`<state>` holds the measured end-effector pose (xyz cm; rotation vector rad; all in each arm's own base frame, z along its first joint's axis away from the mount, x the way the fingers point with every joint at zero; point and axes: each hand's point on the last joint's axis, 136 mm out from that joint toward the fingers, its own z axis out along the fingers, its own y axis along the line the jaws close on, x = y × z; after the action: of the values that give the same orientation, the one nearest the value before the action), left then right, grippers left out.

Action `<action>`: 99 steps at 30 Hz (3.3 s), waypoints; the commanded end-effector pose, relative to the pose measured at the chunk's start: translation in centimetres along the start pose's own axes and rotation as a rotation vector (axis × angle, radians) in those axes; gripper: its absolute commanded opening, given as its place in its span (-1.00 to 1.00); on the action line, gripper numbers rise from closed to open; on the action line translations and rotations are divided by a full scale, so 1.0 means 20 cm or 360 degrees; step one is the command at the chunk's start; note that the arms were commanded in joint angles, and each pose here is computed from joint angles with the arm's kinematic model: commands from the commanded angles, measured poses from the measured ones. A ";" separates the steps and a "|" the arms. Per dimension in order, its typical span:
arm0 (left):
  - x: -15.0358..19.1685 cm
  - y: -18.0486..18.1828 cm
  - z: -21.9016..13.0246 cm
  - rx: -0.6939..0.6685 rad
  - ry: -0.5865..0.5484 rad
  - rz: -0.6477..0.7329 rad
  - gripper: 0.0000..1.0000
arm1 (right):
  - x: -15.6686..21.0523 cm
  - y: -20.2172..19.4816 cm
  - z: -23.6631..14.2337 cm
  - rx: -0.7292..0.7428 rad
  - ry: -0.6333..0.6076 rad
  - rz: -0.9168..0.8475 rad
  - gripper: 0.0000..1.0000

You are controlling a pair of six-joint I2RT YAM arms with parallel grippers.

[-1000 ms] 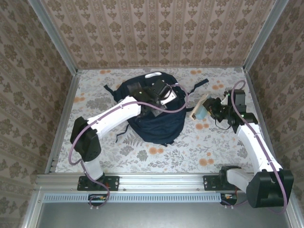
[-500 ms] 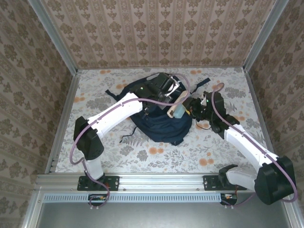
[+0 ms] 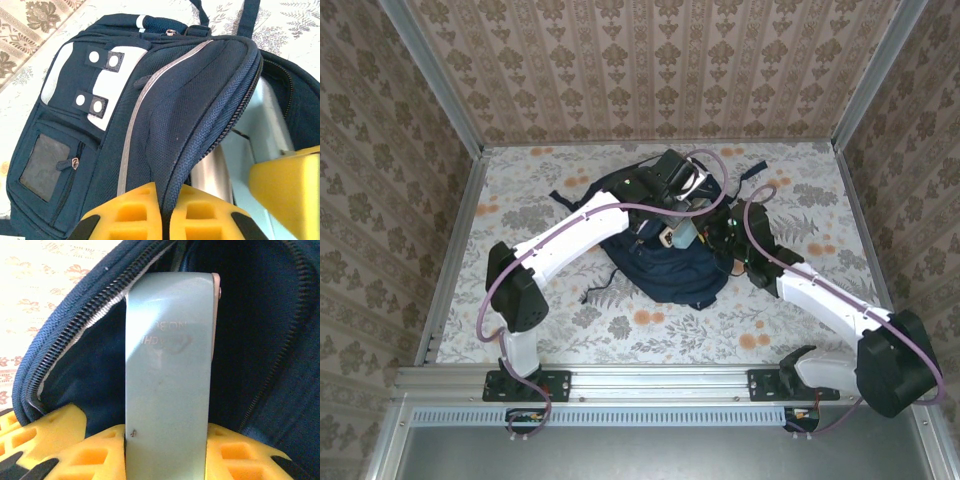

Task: Pack books, pencil case, and school supplies into a backpack

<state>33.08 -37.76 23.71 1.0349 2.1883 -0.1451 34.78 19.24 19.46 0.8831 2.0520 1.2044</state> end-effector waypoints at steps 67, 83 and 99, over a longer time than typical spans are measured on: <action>0.23 0.41 -0.13 0.0389 -0.0203 -0.1250 0.36 | -0.14 -0.42 -0.48 0.0788 0.0017 -0.0598 0.18; 0.60 0.37 0.20 0.0684 0.0032 -0.1828 0.14 | 0.26 -0.11 -0.19 0.0566 0.0320 -0.0879 0.29; 0.61 0.24 0.26 0.0943 0.0164 -0.1796 -0.19 | 0.15 -0.24 -0.05 0.0743 0.0208 -0.0789 -0.20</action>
<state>34.48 -27.57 11.61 -0.1342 2.6529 -1.1924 29.91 20.87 15.10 0.3706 2.5403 0.6128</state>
